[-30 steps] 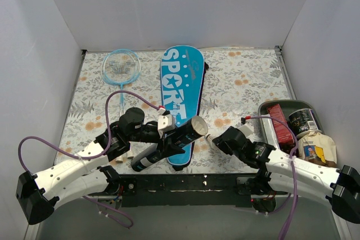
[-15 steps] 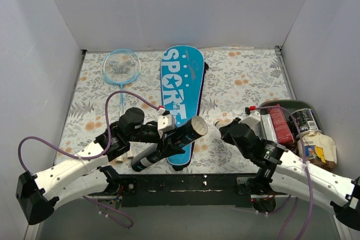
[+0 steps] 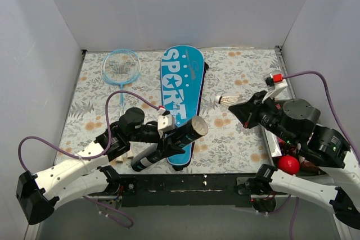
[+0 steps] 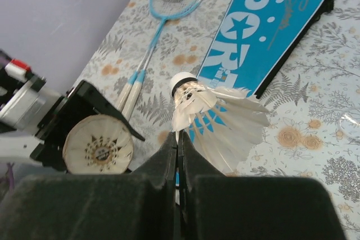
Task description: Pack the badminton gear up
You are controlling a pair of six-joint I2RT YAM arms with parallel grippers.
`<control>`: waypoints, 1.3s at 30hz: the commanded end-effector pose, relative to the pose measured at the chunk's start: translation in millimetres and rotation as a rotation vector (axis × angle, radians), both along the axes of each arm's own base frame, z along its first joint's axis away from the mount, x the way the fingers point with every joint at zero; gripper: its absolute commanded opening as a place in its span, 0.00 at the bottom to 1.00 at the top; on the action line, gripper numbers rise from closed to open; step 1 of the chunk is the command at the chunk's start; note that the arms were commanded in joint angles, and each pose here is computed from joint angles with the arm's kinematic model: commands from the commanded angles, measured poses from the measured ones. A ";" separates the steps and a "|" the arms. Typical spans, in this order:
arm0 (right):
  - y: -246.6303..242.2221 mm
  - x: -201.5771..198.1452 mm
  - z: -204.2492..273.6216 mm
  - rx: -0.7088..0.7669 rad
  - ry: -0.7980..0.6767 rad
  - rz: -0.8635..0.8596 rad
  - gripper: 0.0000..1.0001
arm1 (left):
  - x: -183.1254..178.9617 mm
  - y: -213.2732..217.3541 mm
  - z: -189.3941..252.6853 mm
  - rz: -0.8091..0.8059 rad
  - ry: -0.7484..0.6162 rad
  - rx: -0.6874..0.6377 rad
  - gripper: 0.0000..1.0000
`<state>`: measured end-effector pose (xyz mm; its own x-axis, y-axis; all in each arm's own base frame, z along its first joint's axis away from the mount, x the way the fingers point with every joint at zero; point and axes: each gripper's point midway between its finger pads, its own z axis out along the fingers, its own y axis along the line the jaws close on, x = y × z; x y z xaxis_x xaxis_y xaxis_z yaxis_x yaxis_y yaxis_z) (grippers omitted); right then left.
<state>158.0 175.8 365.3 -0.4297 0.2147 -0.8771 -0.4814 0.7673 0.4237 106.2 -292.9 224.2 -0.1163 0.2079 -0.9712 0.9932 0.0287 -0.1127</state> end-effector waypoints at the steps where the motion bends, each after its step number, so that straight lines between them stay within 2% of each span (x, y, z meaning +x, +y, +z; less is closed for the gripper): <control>1: 8.1 -31.5 -9.4 -0.158 0.018 0.235 0.01 | -4.6 -0.6 -0.8 -0.023 0.011 0.001 0.22; 6: 20.8 -43.3 -14.7 -0.208 0.044 0.355 0.01 | -3.0 -1.3 -2.7 -0.019 0.017 0.008 0.22; 11: 30.8 -51.7 -7.9 -0.198 0.028 0.438 0.01 | -2.4 -1.5 -4.7 -0.016 0.019 0.014 0.22; 21: 13.8 -44.6 25.9 -0.215 -0.051 0.374 0.01 | -2.8 -1.5 -5.3 -0.016 0.021 0.017 0.22; 27: 20.7 -58.8 32.9 -0.186 -0.064 0.466 0.01 | -1.8 -1.8 -6.6 -0.014 0.022 0.023 0.22; 39: 55.8 -60.3 4.3 -0.193 -0.010 0.593 0.01 | -2.0 -1.9 -6.6 -0.015 0.024 0.024 0.22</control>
<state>94.5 212.5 370.9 -0.4436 -0.2180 -0.8693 -0.8218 0.4859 0.2975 107.9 -295.4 222.1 -0.1246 0.2122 -0.9692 0.9922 0.0291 -0.1211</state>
